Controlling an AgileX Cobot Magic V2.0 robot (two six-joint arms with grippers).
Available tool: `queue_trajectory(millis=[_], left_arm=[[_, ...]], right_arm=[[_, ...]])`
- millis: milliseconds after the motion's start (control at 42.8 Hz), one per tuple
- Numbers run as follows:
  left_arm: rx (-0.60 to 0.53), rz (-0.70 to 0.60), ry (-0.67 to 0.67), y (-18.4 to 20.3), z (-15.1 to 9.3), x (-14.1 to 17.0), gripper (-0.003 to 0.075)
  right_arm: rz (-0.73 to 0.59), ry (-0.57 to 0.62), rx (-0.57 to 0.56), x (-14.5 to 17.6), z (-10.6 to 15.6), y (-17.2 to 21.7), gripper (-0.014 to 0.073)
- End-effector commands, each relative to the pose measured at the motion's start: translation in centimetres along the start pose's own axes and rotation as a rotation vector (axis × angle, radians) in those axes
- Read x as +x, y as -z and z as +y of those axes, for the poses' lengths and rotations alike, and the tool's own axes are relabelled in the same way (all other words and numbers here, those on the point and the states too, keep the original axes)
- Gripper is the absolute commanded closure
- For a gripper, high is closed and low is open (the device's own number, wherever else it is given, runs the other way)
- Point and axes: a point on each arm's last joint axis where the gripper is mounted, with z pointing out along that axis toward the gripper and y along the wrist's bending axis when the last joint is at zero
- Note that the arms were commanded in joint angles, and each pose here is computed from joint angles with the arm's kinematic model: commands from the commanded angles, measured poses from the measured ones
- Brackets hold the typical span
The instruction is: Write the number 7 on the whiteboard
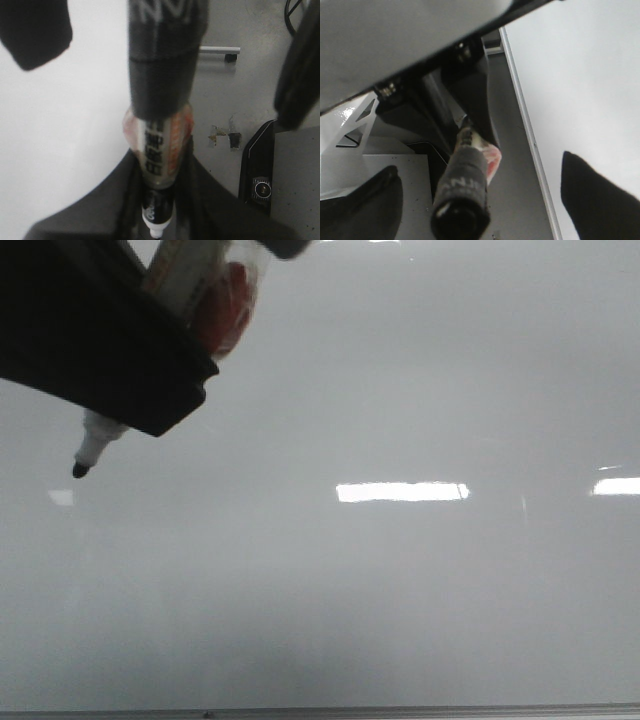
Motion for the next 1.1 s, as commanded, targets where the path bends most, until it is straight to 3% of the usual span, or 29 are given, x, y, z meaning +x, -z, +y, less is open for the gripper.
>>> queue_trajectory(millis=[0,117,257,607,677,747,817,981,1074], left_arm=[[-0.041,-0.097,0.001,1.22,0.4,-1.32,0.066],[-0.041,-0.097,0.001,1.22,0.4,-1.32,0.066],[-0.041,-0.11,0.01,1.23,0.41,-1.44,0.066],[-0.036,-0.173,0.06,1.31,0.4,-2.0,0.0655],[-0.03,-0.173,0.067,1.3,0.35,-2.0,0.0637],[-0.021,-0.163,0.068,1.29,0.26,-1.91,0.0567],[-0.02,-0.167,0.072,1.29,0.26,-1.94,0.044],[-0.021,-0.2,0.1,1.35,0.31,-2.24,0.0022],[-0.014,-0.193,0.117,1.33,0.26,-2.17,0.0055]], right_arm=[[-0.09,0.016,-0.014,-1.52,0.27,1.11,-0.005],[-0.097,0.012,-0.025,-1.59,0.35,1.08,0.0052],[-0.098,0.01,-0.026,-1.6,0.36,1.08,0.0263],[-0.083,0.01,-0.04,-1.46,0.49,1.07,0.0672],[-0.085,0.007,-0.036,-1.45,0.38,1.09,0.0662],[-0.09,0.001,-0.025,-1.44,0.13,1.15,0.0663],[-0.099,-0.003,-0.015,-1.49,-0.03,1.18,0.0663],[-0.111,-0.004,-0.005,-1.6,-0.12,1.19,0.0663],[-0.112,-0.004,-0.004,-1.61,-0.13,1.19,0.0663]])
